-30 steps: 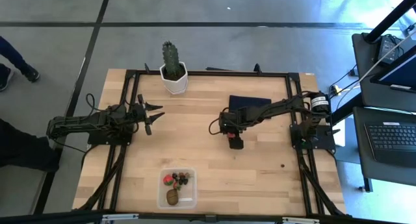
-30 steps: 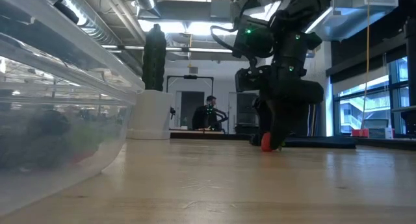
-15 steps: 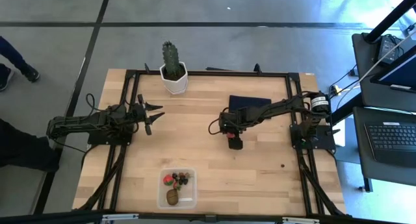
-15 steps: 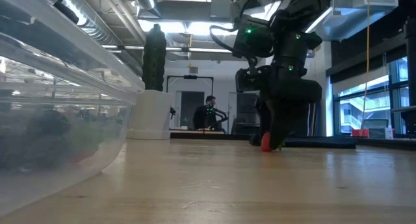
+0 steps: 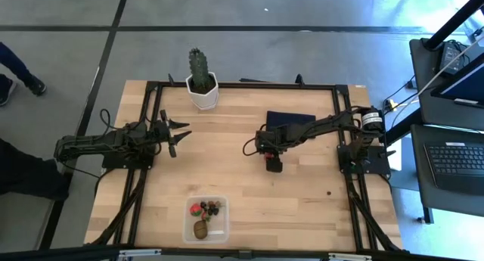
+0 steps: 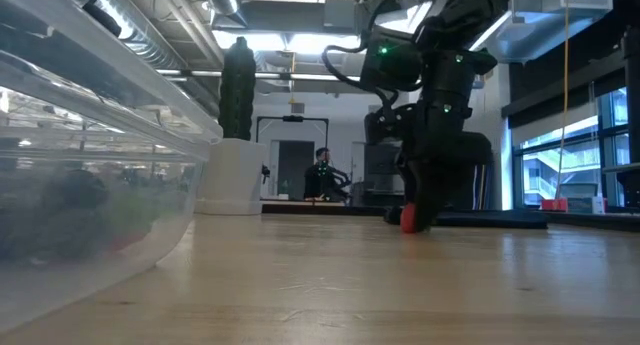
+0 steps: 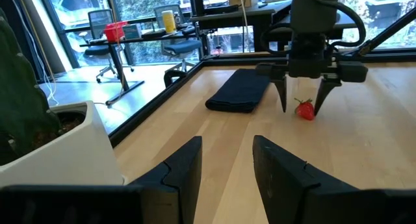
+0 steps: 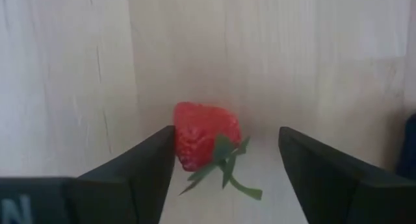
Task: Pick and placing Produce into tupperware
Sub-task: Put the strawberry in the transparent bin
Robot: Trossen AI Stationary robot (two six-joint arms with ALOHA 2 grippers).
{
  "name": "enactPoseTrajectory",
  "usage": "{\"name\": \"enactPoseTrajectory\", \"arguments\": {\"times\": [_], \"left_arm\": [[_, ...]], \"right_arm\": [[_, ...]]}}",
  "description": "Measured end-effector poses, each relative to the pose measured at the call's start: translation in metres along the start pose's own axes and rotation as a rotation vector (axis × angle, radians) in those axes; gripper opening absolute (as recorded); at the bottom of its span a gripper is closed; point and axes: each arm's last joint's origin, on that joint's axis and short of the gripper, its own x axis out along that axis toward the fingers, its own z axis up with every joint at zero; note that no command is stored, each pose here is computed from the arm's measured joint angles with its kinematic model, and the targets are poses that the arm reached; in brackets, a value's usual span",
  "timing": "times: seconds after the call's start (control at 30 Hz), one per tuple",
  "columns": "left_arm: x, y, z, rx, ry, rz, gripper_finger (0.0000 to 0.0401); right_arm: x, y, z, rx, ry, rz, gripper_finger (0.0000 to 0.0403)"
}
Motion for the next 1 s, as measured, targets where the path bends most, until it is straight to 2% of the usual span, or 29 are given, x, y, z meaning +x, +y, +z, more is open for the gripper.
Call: {"name": "enactPoseTrajectory", "arguments": {"times": [0.6, 0.73, 0.8, 1.0], "left_arm": [[0.000, 0.000, 0.000, 0.000, 0.000, 0.000, 0.0130], [0.000, 0.000, 0.000, 0.000, 0.000, 0.000, 0.0130], [0.000, 0.000, 0.000, 0.001, 0.000, 0.000, 0.0130], [0.000, 0.000, 0.000, 0.001, 0.000, 0.000, 0.0130]], "right_arm": [[0.000, 0.000, 0.003, 0.017, -0.024, 0.008, 0.0130], [0.000, 0.000, 0.003, 0.055, -0.026, 0.014, 0.0128], [-0.002, 0.002, 0.005, 0.076, -0.031, 0.055, 0.0128], [-0.026, 0.014, 0.036, 0.066, -0.145, 0.138, 0.0136]]}}
